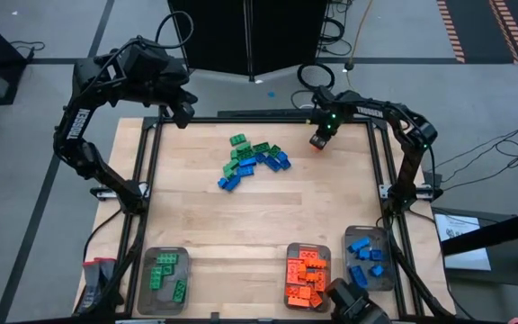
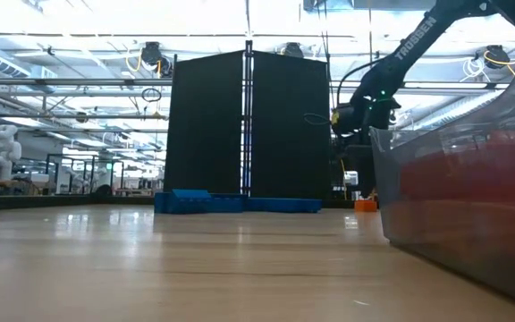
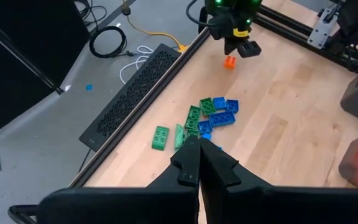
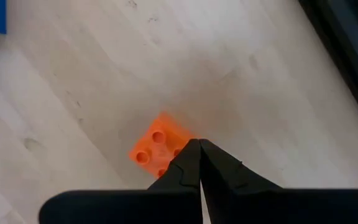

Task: Sort blocks
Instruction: Put the orange game piece into the center black bin

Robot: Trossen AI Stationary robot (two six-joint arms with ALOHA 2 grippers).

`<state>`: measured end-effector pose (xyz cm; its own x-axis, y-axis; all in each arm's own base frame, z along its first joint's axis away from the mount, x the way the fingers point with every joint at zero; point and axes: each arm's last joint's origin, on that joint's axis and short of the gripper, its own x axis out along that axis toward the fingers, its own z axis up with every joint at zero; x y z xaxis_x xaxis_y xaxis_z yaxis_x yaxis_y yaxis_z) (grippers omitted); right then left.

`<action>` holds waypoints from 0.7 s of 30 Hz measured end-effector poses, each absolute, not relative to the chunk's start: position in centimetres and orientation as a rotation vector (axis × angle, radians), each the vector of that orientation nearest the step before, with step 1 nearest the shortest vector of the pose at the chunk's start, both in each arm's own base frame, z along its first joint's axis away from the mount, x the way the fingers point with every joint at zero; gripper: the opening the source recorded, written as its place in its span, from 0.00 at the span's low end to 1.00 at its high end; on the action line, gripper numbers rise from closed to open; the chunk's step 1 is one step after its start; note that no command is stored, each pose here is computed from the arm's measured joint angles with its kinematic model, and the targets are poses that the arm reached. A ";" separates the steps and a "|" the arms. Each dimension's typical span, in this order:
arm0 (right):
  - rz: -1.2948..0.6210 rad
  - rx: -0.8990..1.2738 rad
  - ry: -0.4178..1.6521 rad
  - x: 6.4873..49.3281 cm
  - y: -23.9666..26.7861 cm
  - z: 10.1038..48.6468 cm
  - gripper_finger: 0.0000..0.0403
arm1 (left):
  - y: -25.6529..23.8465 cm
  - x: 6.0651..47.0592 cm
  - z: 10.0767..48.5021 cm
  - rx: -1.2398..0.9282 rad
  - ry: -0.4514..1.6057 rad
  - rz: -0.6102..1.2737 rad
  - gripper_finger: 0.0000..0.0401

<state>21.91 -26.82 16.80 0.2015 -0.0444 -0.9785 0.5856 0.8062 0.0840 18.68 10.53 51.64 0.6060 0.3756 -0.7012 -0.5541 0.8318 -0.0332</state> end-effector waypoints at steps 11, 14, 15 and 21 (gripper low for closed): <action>-0.492 0.483 1.382 22.5 -25.9 16.5 0.00 | 10.0 19.0 51.6 -0.266 0.743 0.525 0.00; -0.488 0.461 1.397 23.0 -25.5 16.4 0.00 | 9.8 19.1 51.6 -0.262 0.744 0.516 0.00; -0.486 0.457 1.400 23.2 -25.3 16.4 0.00 | 9.7 19.1 51.6 -0.260 0.744 0.511 0.00; -0.379 0.418 1.468 25.0 -22.6 16.5 0.00 | 9.4 19.3 51.6 -0.254 0.746 0.494 0.00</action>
